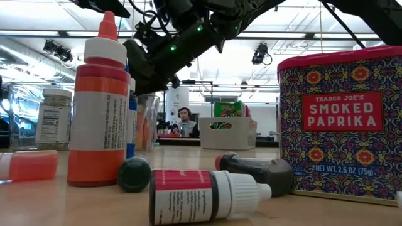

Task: Pick & Place Kitchen Items
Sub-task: Put the black seasoning bottle into the transparent bin, then put the red seasoning can into the transparent bin

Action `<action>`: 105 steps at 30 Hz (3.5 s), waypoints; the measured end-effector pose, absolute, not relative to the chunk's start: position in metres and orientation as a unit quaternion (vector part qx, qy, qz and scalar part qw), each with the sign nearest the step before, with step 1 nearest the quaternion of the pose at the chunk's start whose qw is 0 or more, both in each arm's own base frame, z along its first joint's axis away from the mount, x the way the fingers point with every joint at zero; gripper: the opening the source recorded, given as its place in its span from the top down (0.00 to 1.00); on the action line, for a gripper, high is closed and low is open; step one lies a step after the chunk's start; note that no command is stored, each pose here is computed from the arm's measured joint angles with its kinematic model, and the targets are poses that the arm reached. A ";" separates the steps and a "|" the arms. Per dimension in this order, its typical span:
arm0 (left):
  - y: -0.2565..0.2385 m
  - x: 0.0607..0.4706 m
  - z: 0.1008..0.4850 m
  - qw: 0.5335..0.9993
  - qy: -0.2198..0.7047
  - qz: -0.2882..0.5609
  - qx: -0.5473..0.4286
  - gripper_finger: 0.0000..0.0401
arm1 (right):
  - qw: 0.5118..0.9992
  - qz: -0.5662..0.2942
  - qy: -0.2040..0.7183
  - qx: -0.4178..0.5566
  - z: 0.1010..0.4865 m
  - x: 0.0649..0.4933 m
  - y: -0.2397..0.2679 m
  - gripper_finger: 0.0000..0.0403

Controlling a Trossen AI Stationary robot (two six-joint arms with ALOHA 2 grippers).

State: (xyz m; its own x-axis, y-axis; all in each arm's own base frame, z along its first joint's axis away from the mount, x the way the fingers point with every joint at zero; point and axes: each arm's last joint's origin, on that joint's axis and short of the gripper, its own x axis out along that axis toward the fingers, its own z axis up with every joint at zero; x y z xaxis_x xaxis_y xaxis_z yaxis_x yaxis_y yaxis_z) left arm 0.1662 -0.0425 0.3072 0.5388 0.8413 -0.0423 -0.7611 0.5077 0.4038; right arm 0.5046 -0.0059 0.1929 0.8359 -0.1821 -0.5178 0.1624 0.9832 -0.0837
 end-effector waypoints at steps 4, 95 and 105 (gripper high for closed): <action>-0.042 0.166 0.307 0.861 0.116 0.466 0.169 0.38 | 0.958 -0.092 0.270 -0.010 0.193 0.505 -0.009 0.28; -0.156 0.406 0.171 0.949 0.225 -0.222 0.006 0.24 | 0.985 -0.058 0.122 -0.111 0.299 0.206 0.064 0.50; -0.163 0.410 0.152 0.956 0.227 -0.187 -0.007 0.24 | 0.984 -0.065 0.153 -0.069 0.292 0.204 0.064 0.50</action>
